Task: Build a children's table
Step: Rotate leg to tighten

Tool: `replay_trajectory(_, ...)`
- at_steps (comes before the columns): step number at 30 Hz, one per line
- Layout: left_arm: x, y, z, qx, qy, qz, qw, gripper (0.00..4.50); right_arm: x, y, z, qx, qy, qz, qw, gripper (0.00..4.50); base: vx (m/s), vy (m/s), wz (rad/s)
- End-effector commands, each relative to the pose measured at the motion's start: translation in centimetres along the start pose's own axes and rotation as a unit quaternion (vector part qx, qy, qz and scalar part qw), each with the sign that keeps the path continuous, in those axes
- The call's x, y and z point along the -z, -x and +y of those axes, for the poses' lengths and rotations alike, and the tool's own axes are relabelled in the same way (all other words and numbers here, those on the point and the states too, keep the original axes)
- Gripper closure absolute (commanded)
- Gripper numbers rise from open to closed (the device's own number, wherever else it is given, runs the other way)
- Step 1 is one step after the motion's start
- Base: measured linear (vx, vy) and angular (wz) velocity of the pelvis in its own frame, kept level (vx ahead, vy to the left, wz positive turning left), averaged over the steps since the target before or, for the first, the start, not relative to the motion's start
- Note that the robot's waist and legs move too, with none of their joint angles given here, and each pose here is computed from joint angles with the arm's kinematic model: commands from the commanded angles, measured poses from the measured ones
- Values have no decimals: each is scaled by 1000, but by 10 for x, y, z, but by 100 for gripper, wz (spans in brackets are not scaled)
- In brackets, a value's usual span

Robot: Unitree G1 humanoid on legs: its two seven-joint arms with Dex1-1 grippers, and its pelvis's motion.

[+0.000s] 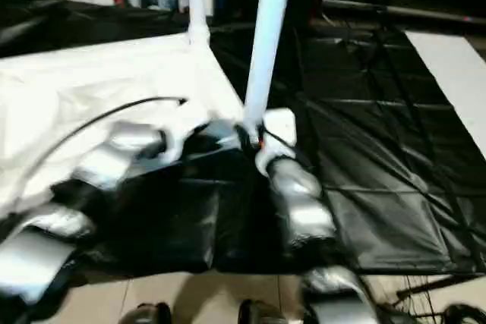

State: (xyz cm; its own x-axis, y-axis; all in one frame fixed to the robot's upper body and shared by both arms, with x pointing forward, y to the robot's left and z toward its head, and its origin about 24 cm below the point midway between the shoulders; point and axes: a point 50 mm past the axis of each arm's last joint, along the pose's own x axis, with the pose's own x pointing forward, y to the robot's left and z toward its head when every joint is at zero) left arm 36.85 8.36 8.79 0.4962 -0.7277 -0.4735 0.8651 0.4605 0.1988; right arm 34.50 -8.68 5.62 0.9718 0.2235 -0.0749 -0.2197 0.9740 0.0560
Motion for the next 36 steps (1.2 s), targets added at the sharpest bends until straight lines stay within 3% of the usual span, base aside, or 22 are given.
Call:
replay_trajectory(1, 20, -12, -15, 8, 27, 34, 999, 450, 18, 5, 31, -73, -11, 39, 997, 194, 0, 0, 0)
replay_trajectory(2, 20, -12, -16, 12, 21, 36, 999, 450, 17, 6, 33, -84, -22, 33, 996, 194, 0, 0, 0)
replay_trajectory(3, 21, -11, -16, 21, 13, 37, 999, 450, 13, 8, 33, -104, -32, 18, 994, 138, 0, 0, 0)
replay_trajectory(6, 22, -10, -17, 32, 9, 38, 999, 450, 10, 9, 29, -113, -27, 7, 993, 124, 0, 0, 0)
replay_trajectory(12, 25, 0, -15, 55, -6, 31, 998, 450, -5, 16, -17, -138, -13, -7, 990, 71, 0, 0, 0)
replay_trajectory(14, 26, 4, -14, 61, -7, 29, 998, 450, -8, 23, -24, -193, 22, -4, 981, 71, 0, 0, 0)
replay_trajectory(15, 27, 9, -14, 85, -21, 23, 996, 450, -12, 34, -37, -256, 43, 5, 966, 71, 0, 0, 0)
replay_trajectory(18, 26, 16, -16, 120, -35, 6, 992, 450, -16, 47, -49, -325, 72, 14, 943, 71, 0, 0, 0)
replay_trajectory(22, 27, 27, -19, 163, -43, -2, 986, 450, -21, 57, -59, -382, 71, 30, 921, 71, 0, 0, 0)
replay_trajectory(28, 28, 43, -23, 225, -55, -1, 973, 450, -26, 65, -60, -451, 97, 54, 886, 71, 0, 0, 0)
replay_trajectory(36, 28, 54, -24, 250, -65, 6, 966, 450, -24, 63, -60, -472, 131, 70, 869, 71, 0, 0, 0)
